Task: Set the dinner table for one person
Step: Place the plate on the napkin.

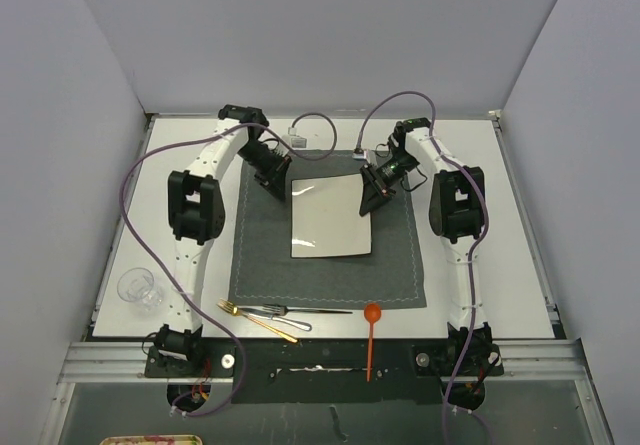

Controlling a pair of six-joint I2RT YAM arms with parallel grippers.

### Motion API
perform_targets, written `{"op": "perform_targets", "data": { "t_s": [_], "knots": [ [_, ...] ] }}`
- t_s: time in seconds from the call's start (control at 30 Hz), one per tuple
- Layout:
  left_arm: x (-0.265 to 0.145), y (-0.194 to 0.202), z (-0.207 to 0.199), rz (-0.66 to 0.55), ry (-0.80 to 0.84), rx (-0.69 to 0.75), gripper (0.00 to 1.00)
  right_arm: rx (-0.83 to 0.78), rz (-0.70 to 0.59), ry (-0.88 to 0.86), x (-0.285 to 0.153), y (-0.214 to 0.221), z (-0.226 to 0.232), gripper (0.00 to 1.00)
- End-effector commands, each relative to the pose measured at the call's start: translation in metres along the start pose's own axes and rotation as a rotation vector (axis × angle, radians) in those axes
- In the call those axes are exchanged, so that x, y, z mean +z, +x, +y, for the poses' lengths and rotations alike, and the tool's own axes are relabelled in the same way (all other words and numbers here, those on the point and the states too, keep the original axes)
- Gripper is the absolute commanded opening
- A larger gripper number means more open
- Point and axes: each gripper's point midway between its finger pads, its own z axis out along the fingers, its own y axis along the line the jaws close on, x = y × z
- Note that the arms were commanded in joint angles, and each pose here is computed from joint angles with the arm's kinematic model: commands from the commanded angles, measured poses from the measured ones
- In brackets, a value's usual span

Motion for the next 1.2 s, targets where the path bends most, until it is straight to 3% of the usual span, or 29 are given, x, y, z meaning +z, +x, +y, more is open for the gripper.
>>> {"op": "perform_targets", "data": {
  "t_s": [0.0,0.4,0.63,0.97,1.17],
  "knots": [
    [0.011,-0.010,-0.009,-0.052,0.081,0.010,0.00,-0.037,-0.035,-0.011,-0.013,-0.006,0.019,0.00],
    [0.026,-0.001,0.000,-0.102,0.187,-0.111,0.00,-0.028,-0.064,-0.030,-0.018,-0.012,0.009,0.00],
    [0.021,-0.003,0.012,-0.190,0.169,-0.164,0.13,-0.021,-0.073,-0.044,-0.019,-0.014,0.006,0.00],
    [0.018,-0.016,0.009,-0.258,0.220,-0.174,0.17,-0.018,-0.077,-0.047,-0.019,-0.013,0.007,0.00],
    [0.017,-0.021,0.005,-0.284,0.261,-0.183,0.27,-0.016,-0.077,-0.053,-0.018,-0.014,0.007,0.00]
  ]
}}
